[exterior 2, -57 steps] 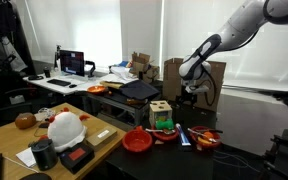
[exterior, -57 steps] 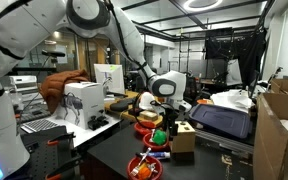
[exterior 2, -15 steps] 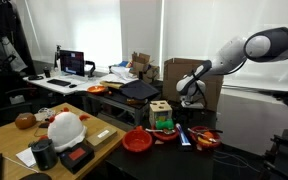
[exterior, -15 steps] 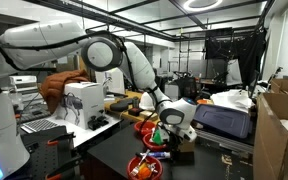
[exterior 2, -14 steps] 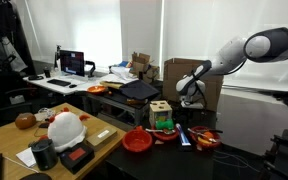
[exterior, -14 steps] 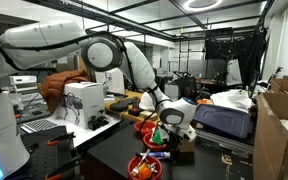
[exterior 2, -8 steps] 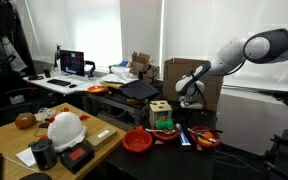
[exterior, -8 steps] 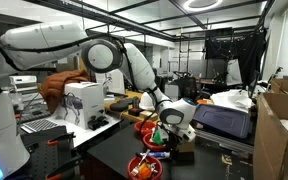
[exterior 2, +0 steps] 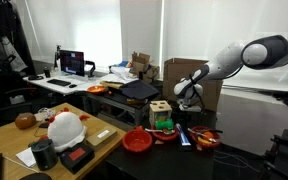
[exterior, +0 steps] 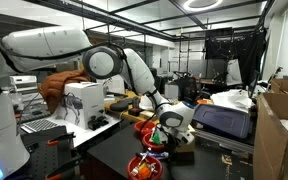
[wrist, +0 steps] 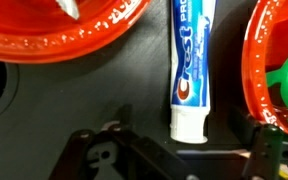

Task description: Put the tube in the red bowl to the right

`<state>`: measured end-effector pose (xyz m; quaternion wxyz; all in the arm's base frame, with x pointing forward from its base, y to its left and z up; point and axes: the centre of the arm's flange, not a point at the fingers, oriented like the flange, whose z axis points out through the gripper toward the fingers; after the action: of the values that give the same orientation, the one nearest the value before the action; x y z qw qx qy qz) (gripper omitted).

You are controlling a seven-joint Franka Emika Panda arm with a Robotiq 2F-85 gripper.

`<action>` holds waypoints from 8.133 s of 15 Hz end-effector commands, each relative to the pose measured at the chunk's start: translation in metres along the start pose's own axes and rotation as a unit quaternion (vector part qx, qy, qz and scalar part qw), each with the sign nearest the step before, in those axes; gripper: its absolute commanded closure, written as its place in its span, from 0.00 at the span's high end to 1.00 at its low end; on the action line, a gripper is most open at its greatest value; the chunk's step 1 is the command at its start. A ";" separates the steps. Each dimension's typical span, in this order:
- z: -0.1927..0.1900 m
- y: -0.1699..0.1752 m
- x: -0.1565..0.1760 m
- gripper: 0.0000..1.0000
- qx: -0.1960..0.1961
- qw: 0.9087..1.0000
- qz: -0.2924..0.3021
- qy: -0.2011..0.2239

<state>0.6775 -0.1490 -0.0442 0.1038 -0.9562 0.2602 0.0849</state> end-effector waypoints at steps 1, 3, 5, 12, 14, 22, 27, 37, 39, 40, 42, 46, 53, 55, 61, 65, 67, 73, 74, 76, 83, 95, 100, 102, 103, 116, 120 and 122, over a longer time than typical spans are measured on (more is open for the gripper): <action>0.002 -0.006 0.010 0.66 -0.003 1.000 0.010 -0.005; 0.002 -0.006 0.011 0.49 -0.004 1.000 0.010 -0.004; -0.002 -0.004 0.011 0.34 -0.007 1.000 0.012 -0.004; -0.022 0.011 0.007 0.10 -0.015 1.000 0.028 0.001; -0.033 0.020 0.008 0.10 -0.013 0.999 0.040 0.006; -0.115 0.052 0.012 0.10 0.103 0.984 0.132 0.059; -0.159 0.058 0.014 0.10 0.163 0.967 0.169 0.100; -0.166 0.071 -0.057 0.10 0.136 0.989 0.035 -0.054; -0.155 0.079 -0.072 0.10 0.117 0.988 -0.004 -0.097; -0.148 0.084 -0.079 0.10 0.107 0.988 -0.033 -0.107; -0.130 0.096 -0.084 0.10 0.070 0.986 -0.070 -0.136; -0.102 0.103 -0.084 0.10 -0.012 0.983 -0.097 -0.157; -0.085 0.058 -0.091 0.10 -0.086 0.963 -0.187 -0.175; -0.082 0.048 -0.093 0.10 -0.102 0.957 -0.205 -0.178; -0.073 0.041 -0.092 0.10 -0.109 0.941 -0.258 -0.191; -0.073 0.028 -0.078 0.10 -0.090 0.933 -0.295 -0.187; -0.073 0.019 -0.074 0.10 -0.085 0.927 -0.316 -0.185; -0.056 0.009 -0.076 0.10 -0.039 0.897 -0.380 -0.224; -0.052 0.011 -0.076 0.10 -0.038 0.892 -0.385 -0.233; -0.042 0.015 -0.077 0.10 -0.039 0.885 -0.391 -0.248; -0.026 0.020 -0.071 0.10 -0.040 0.874 -0.408 -0.263; -0.037 0.017 -0.062 0.10 -0.022 0.869 -0.437 -0.232; -0.038 0.016 -0.064 0.10 -0.023 0.866 -0.440 -0.235; -0.038 0.015 -0.065 0.22 -0.027 0.866 -0.438 -0.237; -0.039 0.015 -0.066 0.60 -0.028 0.866 -0.439 -0.237; -0.088 0.014 -0.082 1.00 -0.034 0.880 -0.429 -0.201; -0.144 0.009 -0.103 1.00 -0.061 0.899 -0.406 -0.152; -0.169 0.007 -0.114 1.00 -0.071 0.909 -0.392 -0.123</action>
<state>0.6321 -0.1502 0.0893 0.1174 -0.9541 -0.1886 0.2007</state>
